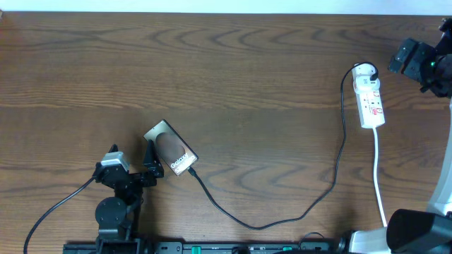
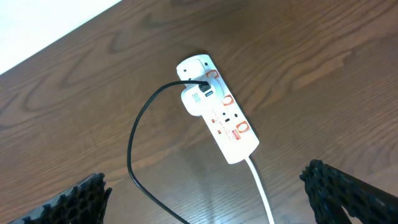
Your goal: Plug charger to phone and switch on socket
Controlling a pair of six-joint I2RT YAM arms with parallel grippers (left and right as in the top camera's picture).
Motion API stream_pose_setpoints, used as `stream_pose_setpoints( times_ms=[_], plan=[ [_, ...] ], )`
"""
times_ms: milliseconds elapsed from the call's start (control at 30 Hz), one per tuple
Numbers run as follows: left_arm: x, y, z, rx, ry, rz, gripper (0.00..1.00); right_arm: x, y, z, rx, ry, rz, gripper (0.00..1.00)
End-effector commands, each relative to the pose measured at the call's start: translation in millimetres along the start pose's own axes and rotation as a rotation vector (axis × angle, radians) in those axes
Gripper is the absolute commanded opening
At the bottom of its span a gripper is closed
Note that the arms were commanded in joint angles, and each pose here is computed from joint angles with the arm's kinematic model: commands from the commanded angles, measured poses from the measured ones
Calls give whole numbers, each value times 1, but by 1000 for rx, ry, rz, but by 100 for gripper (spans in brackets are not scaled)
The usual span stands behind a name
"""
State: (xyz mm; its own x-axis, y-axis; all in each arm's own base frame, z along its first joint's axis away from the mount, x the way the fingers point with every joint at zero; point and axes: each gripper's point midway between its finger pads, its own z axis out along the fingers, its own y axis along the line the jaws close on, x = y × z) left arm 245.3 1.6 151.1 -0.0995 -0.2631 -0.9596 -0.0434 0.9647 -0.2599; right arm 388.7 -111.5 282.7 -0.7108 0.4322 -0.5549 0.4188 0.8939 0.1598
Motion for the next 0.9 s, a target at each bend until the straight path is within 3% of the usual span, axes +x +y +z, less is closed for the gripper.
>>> stream_pose_setpoints(
  times_ms=[0, 700, 867],
  plan=[
    [14, 6, 0, -23, 45, 30, 92, -2, 1, -5, 0, -14, 8, 99],
    [14, 6, 0, -26, 43, 31, 92, -2, 1, -5, 0, -14, 8, 99],
    [14, 4, 0, -12, 47, 126, 92, -2, 1, -5, 0, -14, 8, 99]
  ],
)
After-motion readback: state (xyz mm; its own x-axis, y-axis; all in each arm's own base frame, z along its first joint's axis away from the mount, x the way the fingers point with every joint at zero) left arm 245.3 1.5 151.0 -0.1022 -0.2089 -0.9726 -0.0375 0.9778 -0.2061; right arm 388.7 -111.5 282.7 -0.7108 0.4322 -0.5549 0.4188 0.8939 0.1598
